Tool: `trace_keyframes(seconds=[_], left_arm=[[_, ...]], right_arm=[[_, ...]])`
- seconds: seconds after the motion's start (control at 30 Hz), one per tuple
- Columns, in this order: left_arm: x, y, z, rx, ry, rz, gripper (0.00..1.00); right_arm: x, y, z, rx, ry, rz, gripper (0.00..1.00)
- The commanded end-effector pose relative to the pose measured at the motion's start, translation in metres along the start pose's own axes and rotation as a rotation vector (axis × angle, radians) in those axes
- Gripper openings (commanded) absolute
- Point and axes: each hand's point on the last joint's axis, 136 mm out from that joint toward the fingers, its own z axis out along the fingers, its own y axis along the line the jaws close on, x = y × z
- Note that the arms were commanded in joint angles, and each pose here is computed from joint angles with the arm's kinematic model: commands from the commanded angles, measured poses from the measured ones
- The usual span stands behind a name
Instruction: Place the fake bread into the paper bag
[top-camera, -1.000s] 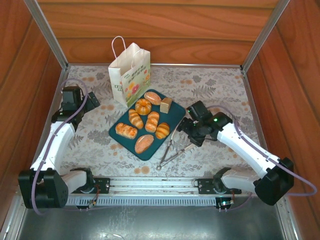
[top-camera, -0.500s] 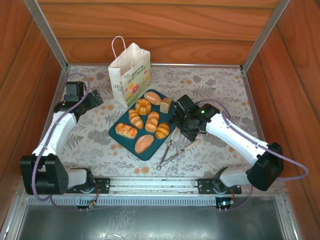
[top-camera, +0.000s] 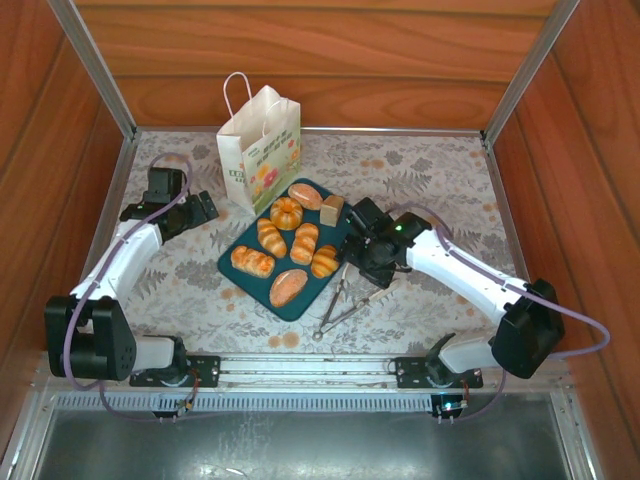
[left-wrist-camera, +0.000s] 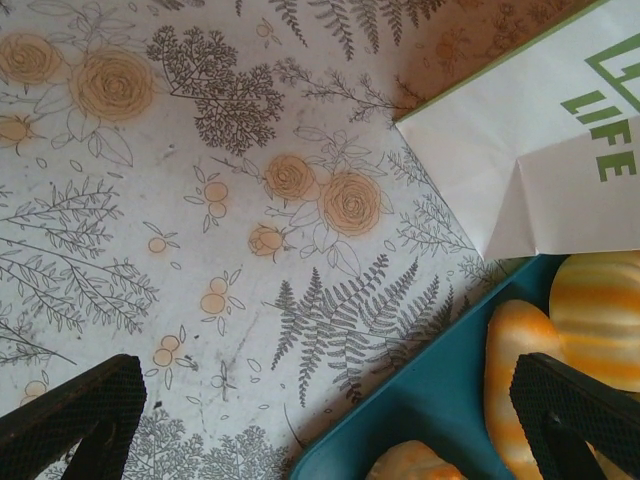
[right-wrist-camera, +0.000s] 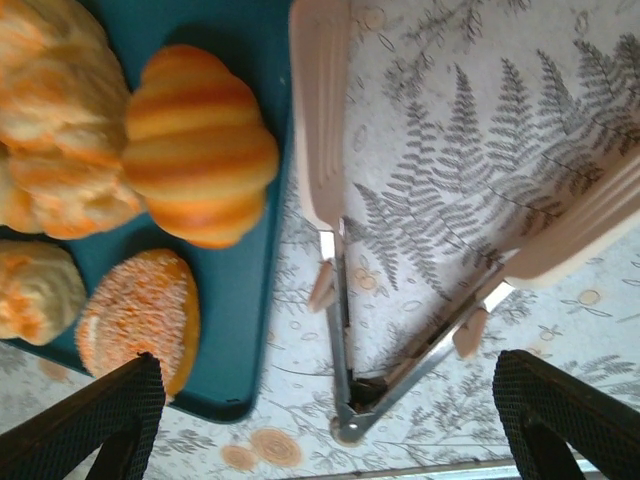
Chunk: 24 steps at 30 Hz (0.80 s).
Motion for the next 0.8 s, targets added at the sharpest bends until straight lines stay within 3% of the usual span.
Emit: trace_keyframes(seconds=[0.0, 0.3, 0.47, 0.77], left_arm=[[0.01, -0.002, 0.005, 0.002, 0.045, -0.007, 1.0], [0.012, -0.013, 0.012, 0.012, 0.07, 0.013, 1.0], [0.011, -0.016, 0.012, 0.018, 0.069, 0.021, 1.0], [0.02, -0.012, 0.012, 0.018, 0.085, 0.003, 1.0]], right_arm=[[0.023, -0.024, 0.006, 0.066, 0.078, -0.024, 0.91], [0.047, -0.032, 0.02, 0.117, 0.131, 0.048, 1.0], [0.048, -0.037, 0.021, 0.17, 0.121, 0.101, 1.0], [0.04, -0.02, 0.021, 0.103, 0.085, 0.093, 0.98]])
